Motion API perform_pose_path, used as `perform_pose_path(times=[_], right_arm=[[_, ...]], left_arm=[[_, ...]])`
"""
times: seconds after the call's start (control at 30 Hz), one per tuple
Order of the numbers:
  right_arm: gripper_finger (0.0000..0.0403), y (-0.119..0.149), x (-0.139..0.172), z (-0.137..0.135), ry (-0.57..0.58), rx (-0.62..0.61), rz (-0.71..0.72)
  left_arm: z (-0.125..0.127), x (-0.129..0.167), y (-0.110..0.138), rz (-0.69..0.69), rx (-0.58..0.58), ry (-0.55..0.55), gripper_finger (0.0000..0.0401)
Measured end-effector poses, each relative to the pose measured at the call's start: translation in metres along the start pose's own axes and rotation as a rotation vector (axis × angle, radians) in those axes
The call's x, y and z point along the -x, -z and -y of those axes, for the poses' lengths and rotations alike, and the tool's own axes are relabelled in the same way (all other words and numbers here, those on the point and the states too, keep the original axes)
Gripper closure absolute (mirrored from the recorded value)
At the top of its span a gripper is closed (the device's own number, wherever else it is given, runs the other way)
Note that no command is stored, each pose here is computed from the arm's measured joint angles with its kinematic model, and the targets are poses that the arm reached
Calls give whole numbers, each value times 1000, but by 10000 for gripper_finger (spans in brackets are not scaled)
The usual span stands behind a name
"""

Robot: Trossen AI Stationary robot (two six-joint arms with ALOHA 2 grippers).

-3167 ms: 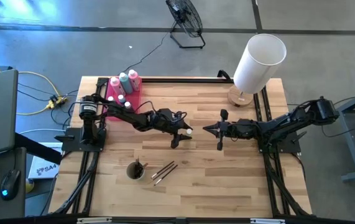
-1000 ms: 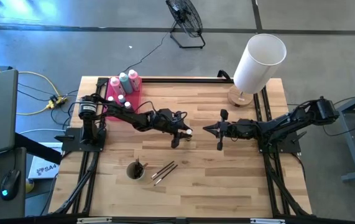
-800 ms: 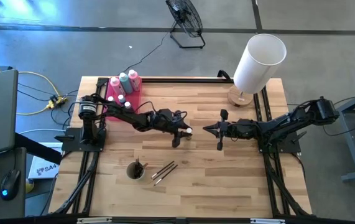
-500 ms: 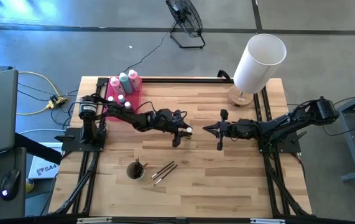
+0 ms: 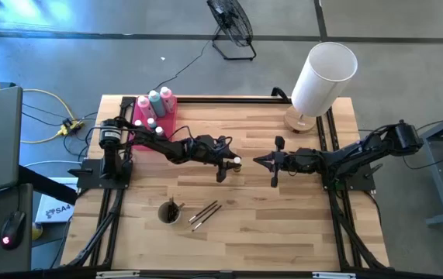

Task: Pick & Place Paint Supplies
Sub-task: Put the small yellow paint bottle into the pink bin

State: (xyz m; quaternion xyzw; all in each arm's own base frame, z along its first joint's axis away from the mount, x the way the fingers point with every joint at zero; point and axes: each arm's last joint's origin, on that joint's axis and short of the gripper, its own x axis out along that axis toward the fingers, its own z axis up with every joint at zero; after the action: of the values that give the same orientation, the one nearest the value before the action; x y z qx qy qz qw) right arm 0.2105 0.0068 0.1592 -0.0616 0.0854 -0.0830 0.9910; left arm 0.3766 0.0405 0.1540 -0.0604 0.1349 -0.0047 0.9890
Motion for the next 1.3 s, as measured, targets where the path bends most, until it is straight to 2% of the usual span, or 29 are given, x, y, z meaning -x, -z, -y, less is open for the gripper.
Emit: perform_pose_path(times=[0.23, 0.4, 0.63, 0.8, 1.03, 1.17, 1.3], right_arm=[[401, 0, 0, 0, 0, 0, 0], [401, 0, 0, 0, 0, 0, 0], [401, 0, 0, 0, 0, 0, -1], [401, 0, 0, 0, -1, 1, -3], [401, 2, 0, 0, -3, 5, -18], [401, 2, 0, 0, -3, 6, -23], [401, 2, 0, 0, -3, 6, -24]], left_arm=[[0, 0, 0, 1, 49, 1, 270], [-10, 6, -4, -41, 61, 19, 284], [-27, 26, -22, -72, 43, -24, 279], [-39, 46, -39, -87, 29, -121, 277], [-62, 95, -65, -141, 123, -250, 282], [-61, 127, -82, -152, 112, -331, 285], [-52, 161, -96, -153, 96, -465, 283]])
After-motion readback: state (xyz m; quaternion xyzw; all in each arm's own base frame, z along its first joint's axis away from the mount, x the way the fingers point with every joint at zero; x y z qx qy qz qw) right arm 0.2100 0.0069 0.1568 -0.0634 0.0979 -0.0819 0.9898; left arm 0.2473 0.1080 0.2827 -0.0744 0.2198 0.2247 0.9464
